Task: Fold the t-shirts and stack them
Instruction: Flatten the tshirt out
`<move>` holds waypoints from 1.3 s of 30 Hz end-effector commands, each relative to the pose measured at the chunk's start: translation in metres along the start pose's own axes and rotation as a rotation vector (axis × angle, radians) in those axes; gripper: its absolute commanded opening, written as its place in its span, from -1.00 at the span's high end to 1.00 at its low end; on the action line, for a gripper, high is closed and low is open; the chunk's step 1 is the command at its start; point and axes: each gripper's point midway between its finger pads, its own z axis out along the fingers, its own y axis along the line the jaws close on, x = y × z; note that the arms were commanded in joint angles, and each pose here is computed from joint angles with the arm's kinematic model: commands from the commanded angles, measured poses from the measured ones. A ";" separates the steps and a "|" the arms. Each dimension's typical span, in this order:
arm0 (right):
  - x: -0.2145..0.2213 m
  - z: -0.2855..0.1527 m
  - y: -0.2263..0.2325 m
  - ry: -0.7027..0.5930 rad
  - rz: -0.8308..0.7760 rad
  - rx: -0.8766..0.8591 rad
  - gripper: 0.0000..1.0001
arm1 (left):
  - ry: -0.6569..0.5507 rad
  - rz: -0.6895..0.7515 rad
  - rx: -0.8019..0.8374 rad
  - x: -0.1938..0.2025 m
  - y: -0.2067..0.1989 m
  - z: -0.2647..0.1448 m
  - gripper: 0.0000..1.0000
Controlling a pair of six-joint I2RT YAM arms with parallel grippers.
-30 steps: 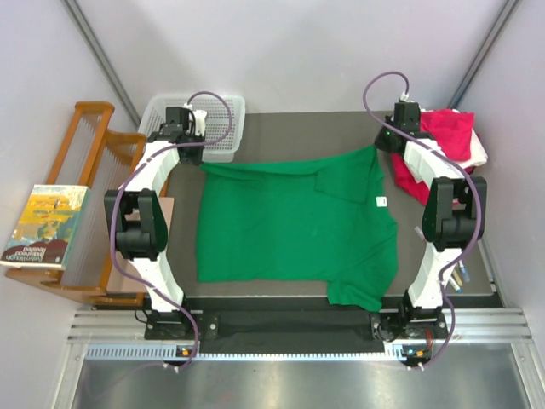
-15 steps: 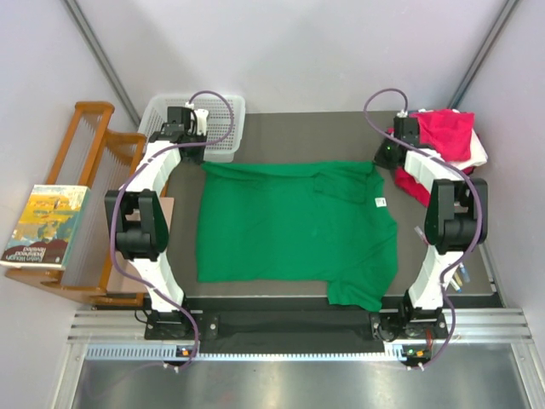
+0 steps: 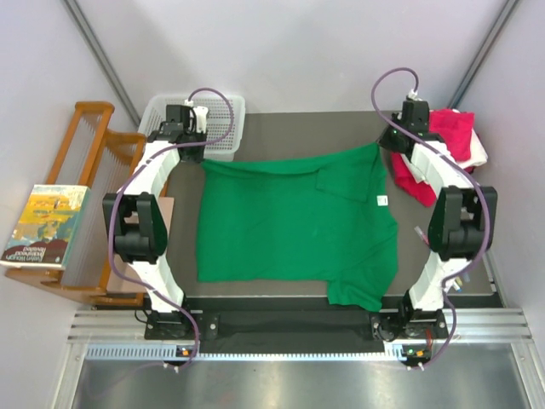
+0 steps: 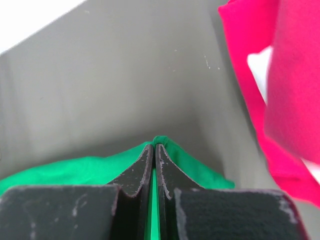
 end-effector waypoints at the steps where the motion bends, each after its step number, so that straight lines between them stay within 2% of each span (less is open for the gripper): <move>1: 0.000 0.034 -0.009 0.043 -0.003 0.025 1.00 | -0.116 0.001 0.008 -0.031 -0.005 -0.032 1.00; 2: -0.006 0.043 -0.024 0.040 0.012 0.050 1.00 | -0.118 0.001 0.009 -0.031 -0.005 -0.033 1.00; 10: -0.016 0.071 -0.039 0.065 0.010 0.095 1.00 | -0.110 0.001 0.013 -0.026 -0.006 -0.034 1.00; 11: -0.019 0.070 -0.039 0.059 0.012 0.094 0.89 | -0.113 0.000 0.013 -0.027 -0.006 -0.035 1.00; 12: -0.019 0.069 -0.038 0.058 0.015 0.095 0.43 | -0.117 -0.002 0.014 -0.028 -0.007 -0.035 1.00; 13: -0.020 0.068 -0.038 0.056 0.018 0.094 0.22 | -0.118 -0.002 0.012 -0.028 -0.006 -0.035 1.00; 17: -0.028 0.054 -0.032 0.037 0.020 0.086 -0.03 | -0.116 -0.006 0.020 -0.029 -0.009 -0.034 1.00; 18: -0.029 0.051 -0.031 0.033 0.020 0.084 -0.20 | -0.114 -0.005 0.021 -0.028 -0.009 -0.033 1.00; 20: -0.031 0.041 -0.027 0.030 0.019 0.072 -0.21 | -0.111 0.000 0.023 -0.027 -0.011 -0.033 1.00; 24: -0.010 0.022 -0.016 0.073 0.042 0.033 0.16 | -0.110 0.004 0.015 -0.026 -0.010 -0.033 1.00; 31: 0.059 0.000 -0.006 0.172 0.034 -0.037 0.17 | -0.102 0.003 0.029 -0.024 -0.014 -0.031 1.00; 39: 0.104 -0.001 0.007 0.262 -0.014 -0.071 0.23 | -0.104 0.008 0.033 -0.025 -0.019 -0.032 1.00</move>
